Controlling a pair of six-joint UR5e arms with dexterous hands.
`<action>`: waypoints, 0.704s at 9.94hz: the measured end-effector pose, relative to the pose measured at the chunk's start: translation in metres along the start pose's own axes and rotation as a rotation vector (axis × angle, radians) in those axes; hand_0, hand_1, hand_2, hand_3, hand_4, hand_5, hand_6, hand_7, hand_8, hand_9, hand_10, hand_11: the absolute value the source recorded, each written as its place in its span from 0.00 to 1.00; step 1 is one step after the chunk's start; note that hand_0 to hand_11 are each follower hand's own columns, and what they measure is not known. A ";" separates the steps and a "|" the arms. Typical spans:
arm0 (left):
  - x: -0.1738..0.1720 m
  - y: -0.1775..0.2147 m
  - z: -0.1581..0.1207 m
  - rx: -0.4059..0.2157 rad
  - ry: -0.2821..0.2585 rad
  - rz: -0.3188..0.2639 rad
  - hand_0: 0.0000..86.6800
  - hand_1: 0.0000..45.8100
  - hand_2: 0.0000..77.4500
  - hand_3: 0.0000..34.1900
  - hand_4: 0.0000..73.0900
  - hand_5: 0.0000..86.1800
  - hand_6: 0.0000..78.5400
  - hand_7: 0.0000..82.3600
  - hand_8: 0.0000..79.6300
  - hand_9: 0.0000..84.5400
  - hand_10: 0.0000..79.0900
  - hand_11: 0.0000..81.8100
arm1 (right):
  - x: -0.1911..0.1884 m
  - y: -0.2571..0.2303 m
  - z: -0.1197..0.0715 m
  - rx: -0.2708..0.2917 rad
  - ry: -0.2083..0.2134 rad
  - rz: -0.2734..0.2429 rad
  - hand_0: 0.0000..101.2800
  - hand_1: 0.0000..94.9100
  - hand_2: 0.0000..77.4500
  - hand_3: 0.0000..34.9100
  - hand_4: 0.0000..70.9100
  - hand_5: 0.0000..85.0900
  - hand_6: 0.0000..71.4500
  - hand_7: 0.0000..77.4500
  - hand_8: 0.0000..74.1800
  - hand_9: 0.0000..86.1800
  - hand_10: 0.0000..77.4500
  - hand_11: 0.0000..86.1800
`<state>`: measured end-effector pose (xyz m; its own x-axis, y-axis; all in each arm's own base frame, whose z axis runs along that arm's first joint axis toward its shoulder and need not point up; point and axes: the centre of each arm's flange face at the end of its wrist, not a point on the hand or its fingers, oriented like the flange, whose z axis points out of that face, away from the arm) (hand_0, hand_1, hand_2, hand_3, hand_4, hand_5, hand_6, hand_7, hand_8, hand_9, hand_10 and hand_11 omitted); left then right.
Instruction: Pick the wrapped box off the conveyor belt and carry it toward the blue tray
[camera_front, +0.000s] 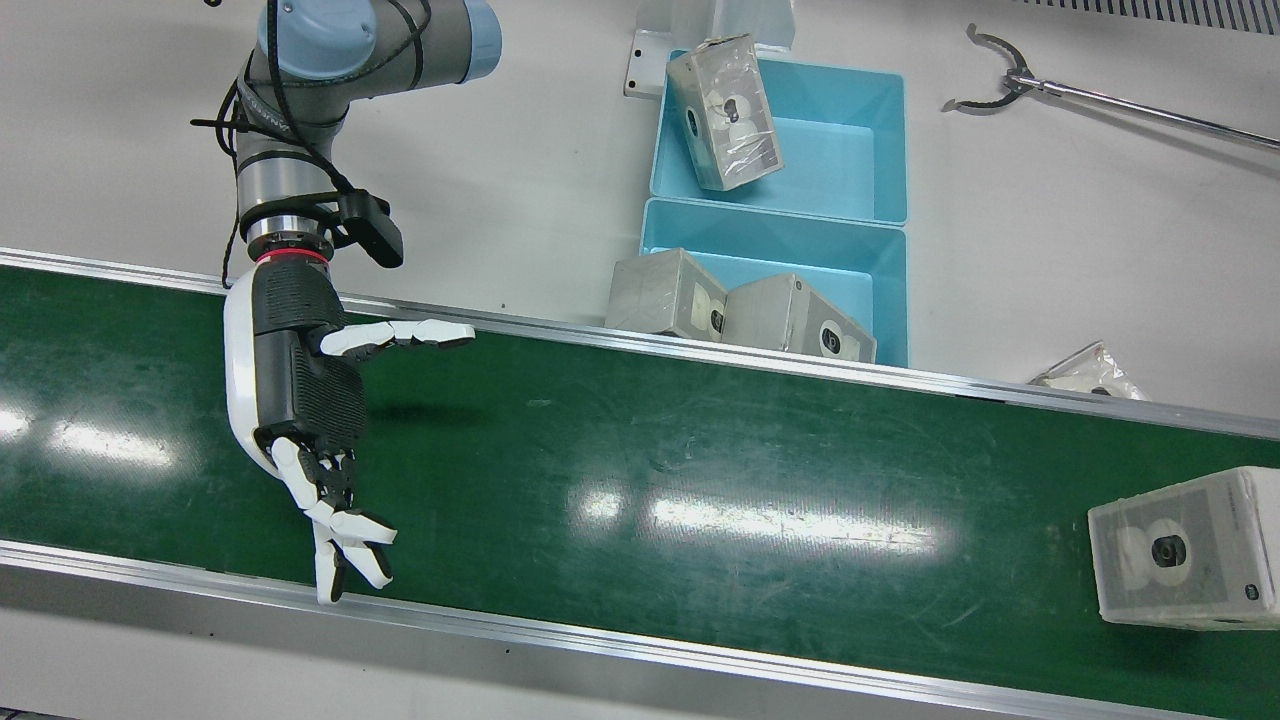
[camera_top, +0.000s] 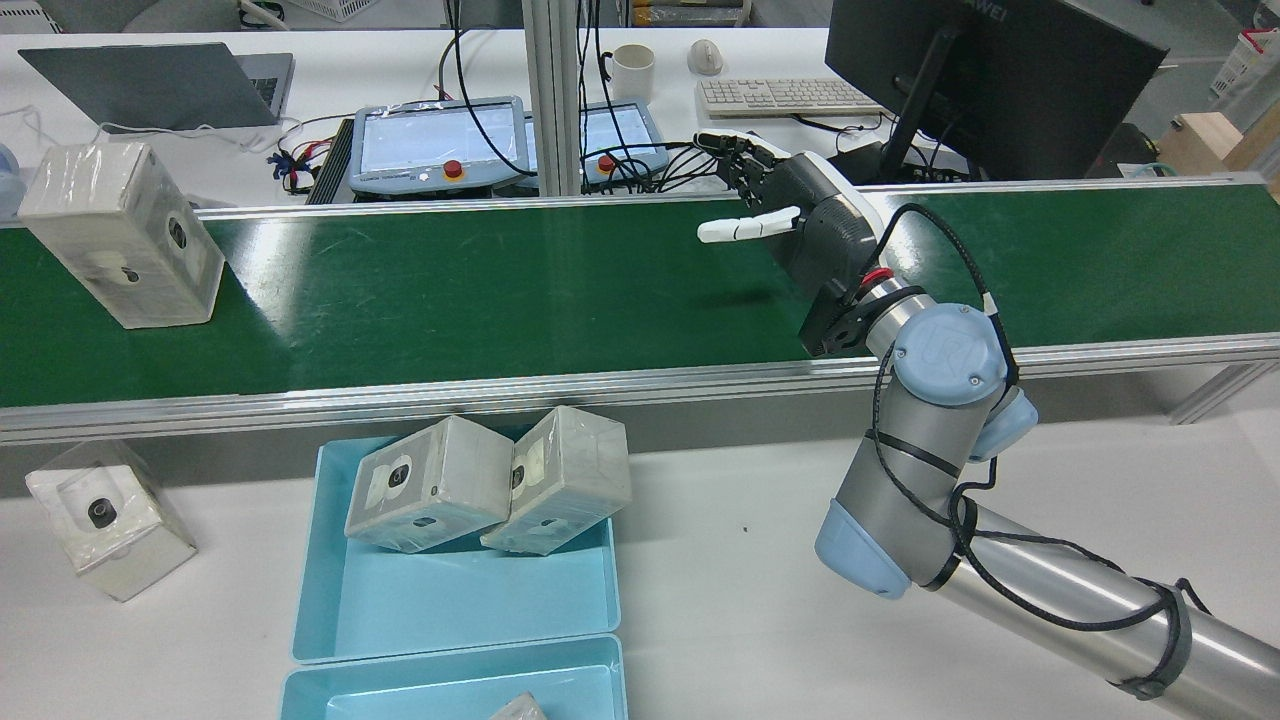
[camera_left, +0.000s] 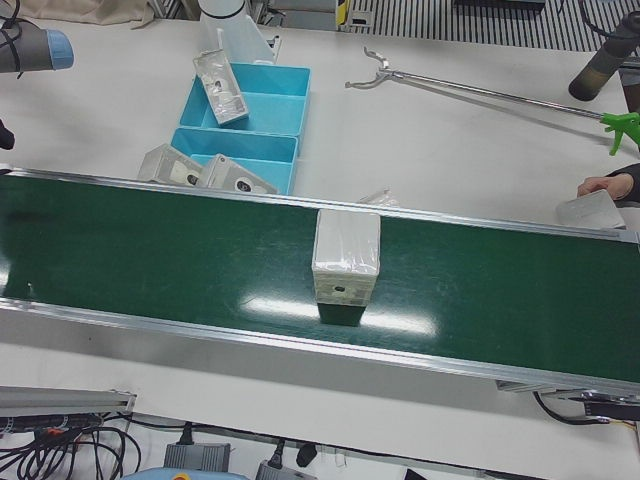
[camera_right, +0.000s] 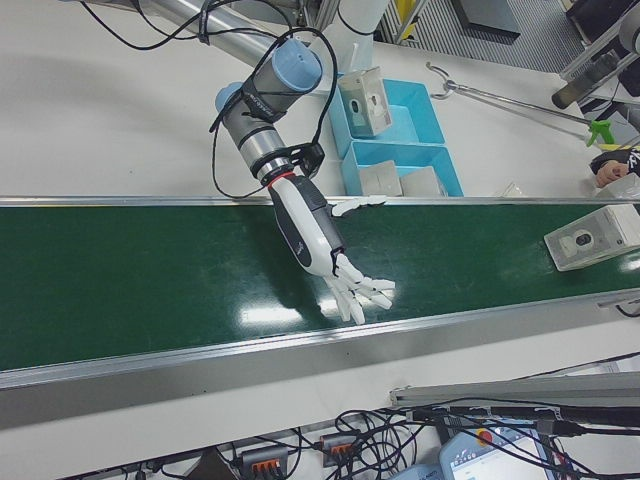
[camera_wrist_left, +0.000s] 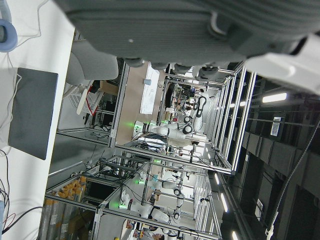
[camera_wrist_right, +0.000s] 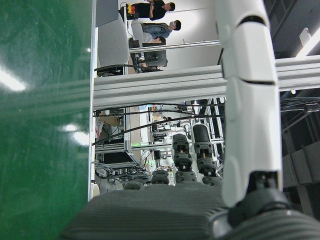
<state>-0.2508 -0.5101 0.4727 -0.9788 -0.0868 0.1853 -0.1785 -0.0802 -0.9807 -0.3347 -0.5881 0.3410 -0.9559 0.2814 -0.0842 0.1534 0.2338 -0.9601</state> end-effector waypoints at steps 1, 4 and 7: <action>0.000 0.000 0.000 0.000 0.000 0.000 0.00 0.00 0.01 0.00 0.00 0.01 0.01 0.01 0.01 0.00 0.01 0.01 | 0.000 -0.001 0.000 0.001 0.000 0.000 0.49 0.17 0.13 0.00 0.14 0.28 0.10 0.09 0.01 0.04 0.00 0.01; 0.000 0.000 0.000 0.000 0.000 0.000 0.00 0.00 0.01 0.00 0.00 0.01 0.01 0.01 0.01 0.01 0.01 0.01 | -0.001 -0.001 0.000 0.002 -0.001 0.003 0.49 0.17 0.13 0.00 0.15 0.28 0.10 0.09 0.01 0.04 0.00 0.01; 0.000 0.000 0.000 0.000 0.000 0.000 0.00 0.00 0.01 0.00 0.00 0.01 0.01 0.00 0.01 0.00 0.01 0.01 | -0.001 0.000 0.000 0.000 -0.002 0.006 0.49 0.17 0.13 0.00 0.15 0.29 0.09 0.09 0.01 0.04 0.00 0.01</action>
<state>-0.2508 -0.5101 0.4727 -0.9788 -0.0868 0.1853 -0.1785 -0.0802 -0.9807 -0.3341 -0.5884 0.3410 -0.9555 0.2807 -0.0903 0.1590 0.2324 -0.9595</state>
